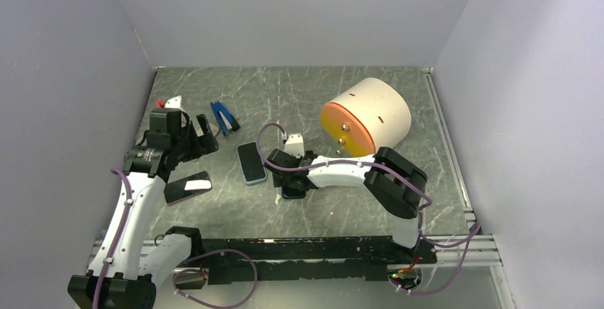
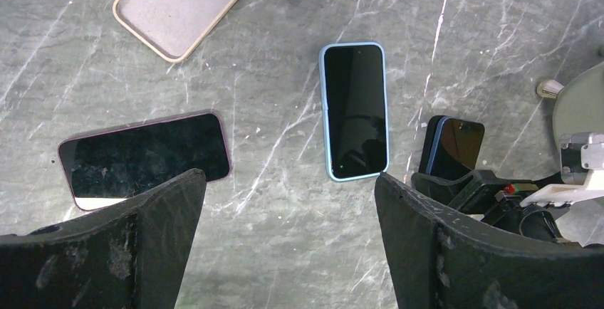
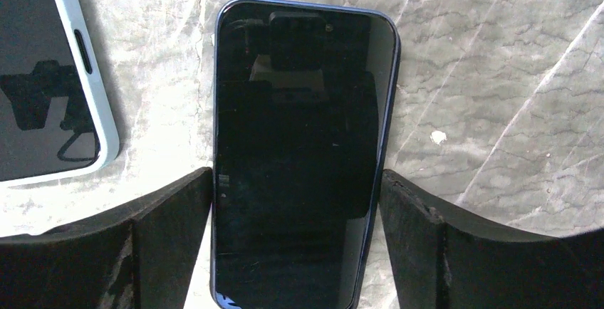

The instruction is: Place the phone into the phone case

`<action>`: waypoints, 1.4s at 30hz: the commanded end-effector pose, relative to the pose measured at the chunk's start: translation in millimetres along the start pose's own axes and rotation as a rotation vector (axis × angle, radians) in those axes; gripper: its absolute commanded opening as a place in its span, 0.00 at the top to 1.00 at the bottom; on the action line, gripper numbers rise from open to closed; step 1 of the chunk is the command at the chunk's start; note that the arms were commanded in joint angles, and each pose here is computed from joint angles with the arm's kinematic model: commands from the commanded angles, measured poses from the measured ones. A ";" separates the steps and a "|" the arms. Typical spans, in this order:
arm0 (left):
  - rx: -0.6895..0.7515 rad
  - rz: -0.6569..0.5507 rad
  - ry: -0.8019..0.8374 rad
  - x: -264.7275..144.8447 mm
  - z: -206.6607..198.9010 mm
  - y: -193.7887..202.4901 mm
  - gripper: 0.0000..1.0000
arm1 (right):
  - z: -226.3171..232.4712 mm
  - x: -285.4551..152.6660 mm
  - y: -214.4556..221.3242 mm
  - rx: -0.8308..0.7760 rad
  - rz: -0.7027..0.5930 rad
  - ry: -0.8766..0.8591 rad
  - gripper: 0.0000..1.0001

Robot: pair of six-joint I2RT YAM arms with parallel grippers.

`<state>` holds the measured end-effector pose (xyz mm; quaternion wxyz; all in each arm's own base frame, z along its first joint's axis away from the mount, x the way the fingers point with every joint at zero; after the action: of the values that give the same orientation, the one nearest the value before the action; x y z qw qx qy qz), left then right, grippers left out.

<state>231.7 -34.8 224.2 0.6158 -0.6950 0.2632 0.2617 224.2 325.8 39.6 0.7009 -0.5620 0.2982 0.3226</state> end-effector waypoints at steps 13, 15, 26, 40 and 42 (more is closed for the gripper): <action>-0.055 -0.039 0.155 -9.3 -24.7 -7.4 0.06 | 3.0 -10.1 1.7 -0.020 -0.017 -0.095 0.33; -0.074 -0.041 0.227 -11.6 -35.5 -7.5 0.07 | 5.0 -13.8 -2.6 -0.027 -0.037 -0.123 0.36; -0.171 0.027 0.383 4.0 -58.1 13.3 0.09 | 15.7 -33.3 -15.5 -0.056 -0.114 -0.283 0.39; -0.246 0.117 0.550 28.0 -79.8 35.0 0.13 | 32.6 -57.7 -32.0 -0.041 -0.209 -0.448 0.42; -0.259 0.114 0.600 28.3 -85.4 36.5 0.13 | 37.4 -65.3 -36.2 -0.032 -0.229 -0.485 0.43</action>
<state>226.1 -109.4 176.7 0.4298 -0.7825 0.4170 0.1707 207.6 325.0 67.5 0.7245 -0.5568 0.1388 0.3818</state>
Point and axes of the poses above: each gripper's point midway between its finger pads, its own x axis out along the fingers, its own z axis along the line the jaws close on, y = z × x, the point moved 3 cm from there along -x, back along the fingers, and after that the axes turned 14 degrees about x, right-handed, at the moved point
